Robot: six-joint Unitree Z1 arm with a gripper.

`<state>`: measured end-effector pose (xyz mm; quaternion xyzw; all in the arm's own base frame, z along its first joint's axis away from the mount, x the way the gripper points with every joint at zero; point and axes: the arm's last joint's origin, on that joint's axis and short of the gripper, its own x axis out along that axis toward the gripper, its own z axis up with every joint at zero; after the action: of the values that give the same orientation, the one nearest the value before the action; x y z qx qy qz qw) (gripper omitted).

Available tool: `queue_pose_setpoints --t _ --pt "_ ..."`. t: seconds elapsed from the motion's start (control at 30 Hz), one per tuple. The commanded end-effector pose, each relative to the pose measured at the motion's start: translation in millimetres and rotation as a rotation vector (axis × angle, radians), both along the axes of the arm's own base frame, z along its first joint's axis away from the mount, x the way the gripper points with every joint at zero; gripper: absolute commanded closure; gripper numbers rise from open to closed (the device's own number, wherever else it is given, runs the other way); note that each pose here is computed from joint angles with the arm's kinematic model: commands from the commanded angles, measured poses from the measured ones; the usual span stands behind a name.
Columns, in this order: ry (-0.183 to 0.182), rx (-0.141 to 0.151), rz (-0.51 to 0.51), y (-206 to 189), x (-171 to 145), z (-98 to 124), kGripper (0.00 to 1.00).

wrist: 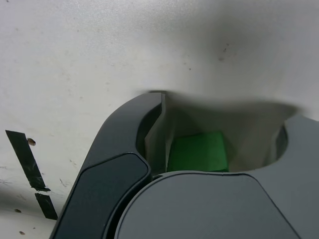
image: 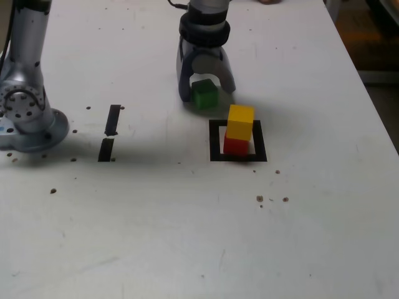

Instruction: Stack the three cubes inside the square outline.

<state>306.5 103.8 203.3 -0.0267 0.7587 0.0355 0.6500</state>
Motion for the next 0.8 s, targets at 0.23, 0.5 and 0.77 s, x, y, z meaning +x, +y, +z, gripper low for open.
queue_pose_setpoints --t 0.23,0.5,0.77 --pt "-0.048 0.013 -0.011 2 3 6 0.91" --pt "-0.067 0.018 -0.088 -12 -4 51 0.93" --pt "-0.113 0.038 -0.194 -45 -6 127 0.93"
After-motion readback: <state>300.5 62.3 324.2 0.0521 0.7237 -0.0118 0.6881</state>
